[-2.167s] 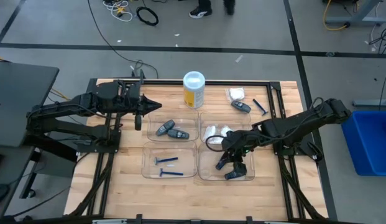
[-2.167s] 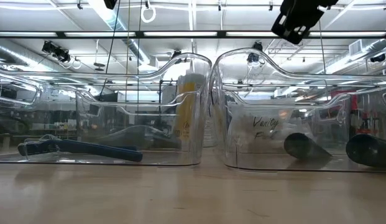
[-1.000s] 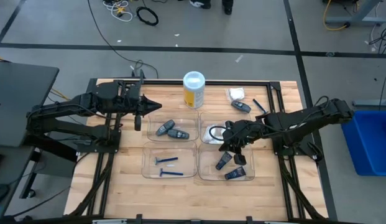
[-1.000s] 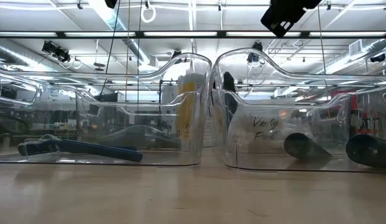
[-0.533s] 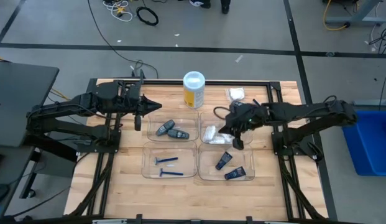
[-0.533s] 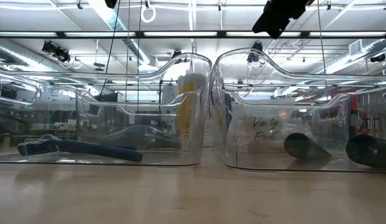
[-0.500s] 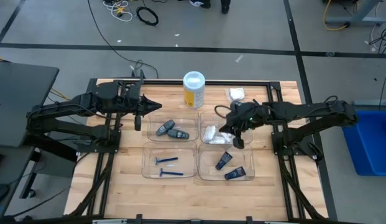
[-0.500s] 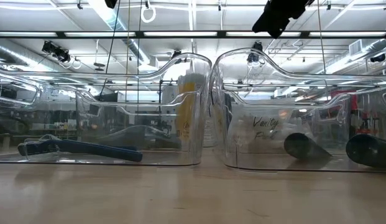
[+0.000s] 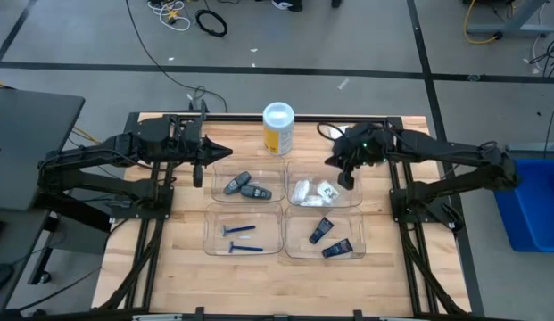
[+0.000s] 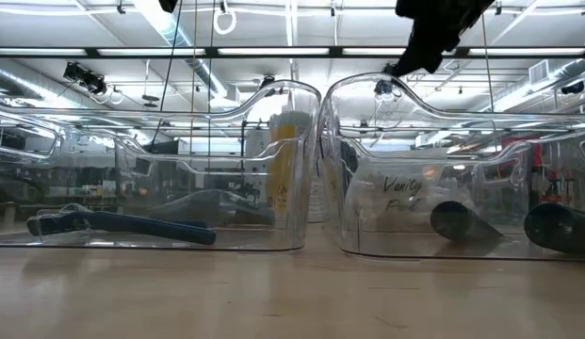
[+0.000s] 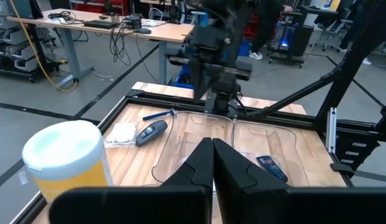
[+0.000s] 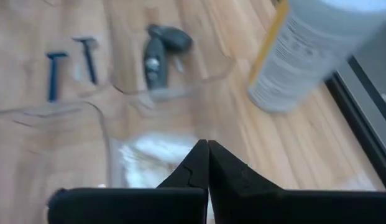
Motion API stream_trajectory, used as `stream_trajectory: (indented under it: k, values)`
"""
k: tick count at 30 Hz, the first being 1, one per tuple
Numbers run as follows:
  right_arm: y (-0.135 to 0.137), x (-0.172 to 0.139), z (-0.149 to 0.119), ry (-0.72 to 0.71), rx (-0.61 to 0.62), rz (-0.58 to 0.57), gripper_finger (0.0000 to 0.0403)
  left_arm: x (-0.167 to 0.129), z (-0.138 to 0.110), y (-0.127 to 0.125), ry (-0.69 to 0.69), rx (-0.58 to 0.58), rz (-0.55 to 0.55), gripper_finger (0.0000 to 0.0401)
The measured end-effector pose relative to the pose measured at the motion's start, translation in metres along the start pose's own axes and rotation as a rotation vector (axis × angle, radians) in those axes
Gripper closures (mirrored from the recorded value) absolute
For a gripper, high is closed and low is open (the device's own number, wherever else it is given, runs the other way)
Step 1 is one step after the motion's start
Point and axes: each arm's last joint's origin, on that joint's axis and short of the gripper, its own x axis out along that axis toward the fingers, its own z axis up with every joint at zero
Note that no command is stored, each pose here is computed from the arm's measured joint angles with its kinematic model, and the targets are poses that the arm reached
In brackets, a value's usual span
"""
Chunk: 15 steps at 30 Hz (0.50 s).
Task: Pick & Place Travel size toiletries
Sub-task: Put the blue shaver into the bottom left transparent bin
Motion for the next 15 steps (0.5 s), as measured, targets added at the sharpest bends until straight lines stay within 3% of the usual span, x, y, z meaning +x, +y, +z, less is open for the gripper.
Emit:
stream_trajectory:
  k: [15]
  values:
    - [-0.05, -0.008, -0.026, 0.235, 0.113, -0.244, 0.04, 0.0, 0.0, 0.0, -0.001, -0.005, 0.0, 0.0394]
